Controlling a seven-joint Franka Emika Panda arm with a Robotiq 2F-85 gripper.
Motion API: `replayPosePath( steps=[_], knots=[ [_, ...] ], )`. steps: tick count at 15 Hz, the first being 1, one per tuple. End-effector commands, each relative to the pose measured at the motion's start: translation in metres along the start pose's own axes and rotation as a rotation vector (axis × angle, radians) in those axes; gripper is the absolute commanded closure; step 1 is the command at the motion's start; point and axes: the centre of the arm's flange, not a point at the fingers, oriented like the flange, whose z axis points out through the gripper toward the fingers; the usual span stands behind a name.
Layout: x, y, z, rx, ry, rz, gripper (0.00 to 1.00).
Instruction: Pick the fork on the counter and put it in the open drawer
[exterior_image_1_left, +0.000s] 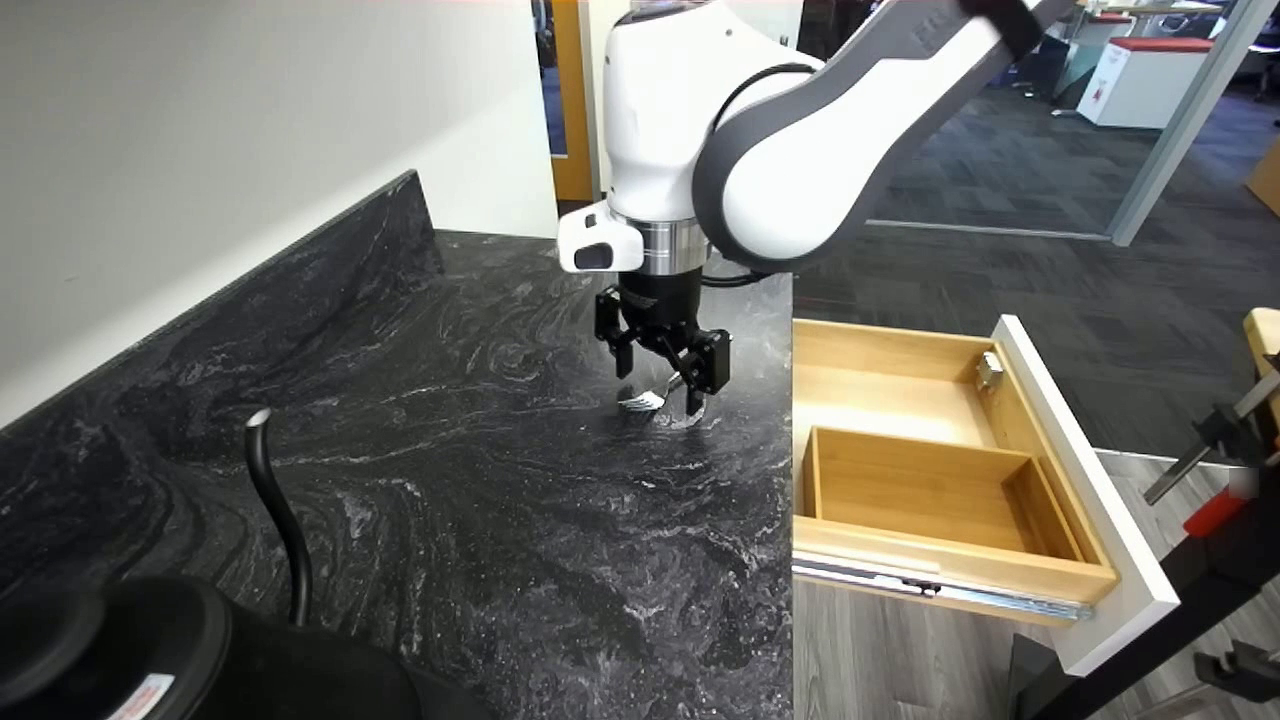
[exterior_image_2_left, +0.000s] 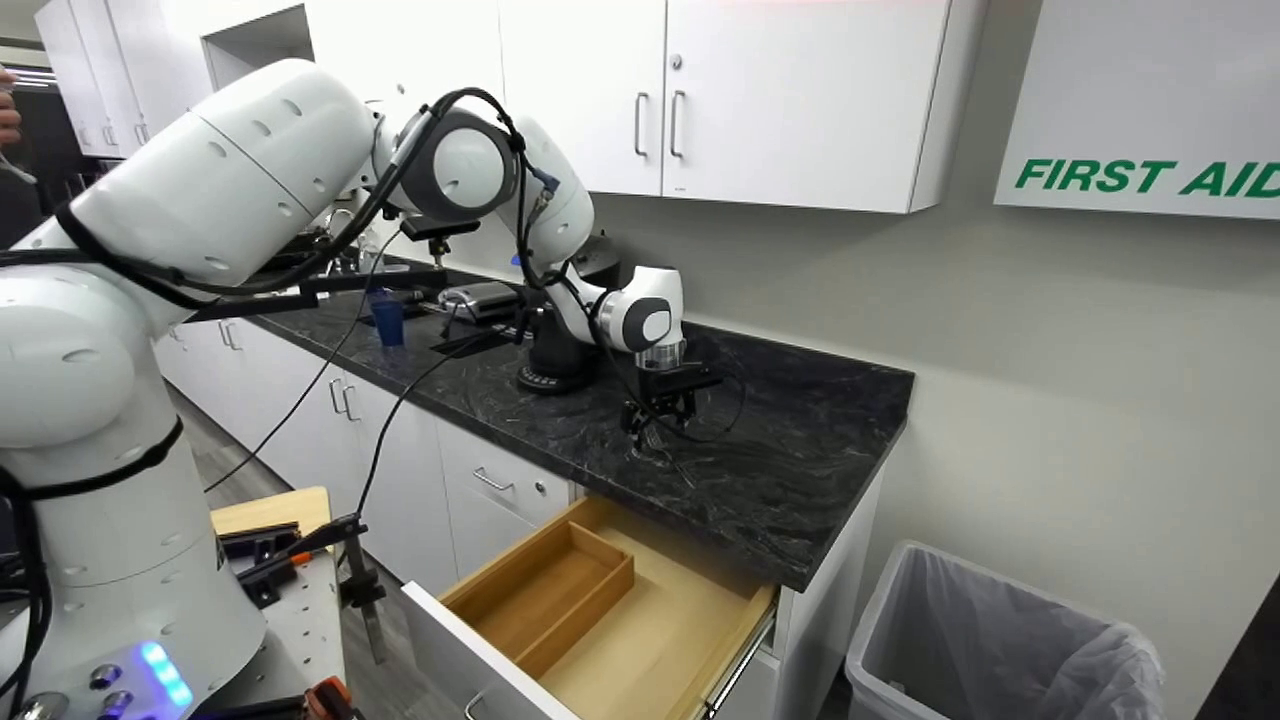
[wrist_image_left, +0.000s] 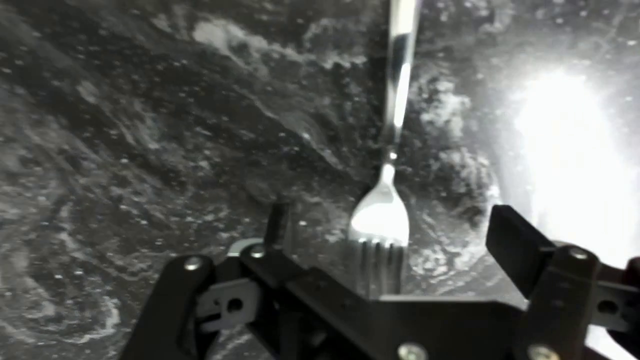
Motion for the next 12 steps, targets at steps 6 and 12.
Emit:
replayPosePath(
  steps=[6, 12],
  knots=[
    [-0.019, 0.071, -0.052, -0.106, -0.102, 0.144, 0.00],
    [-0.042, 0.059, -0.032, 0.027, -0.153, 0.225, 0.00]
  ],
)
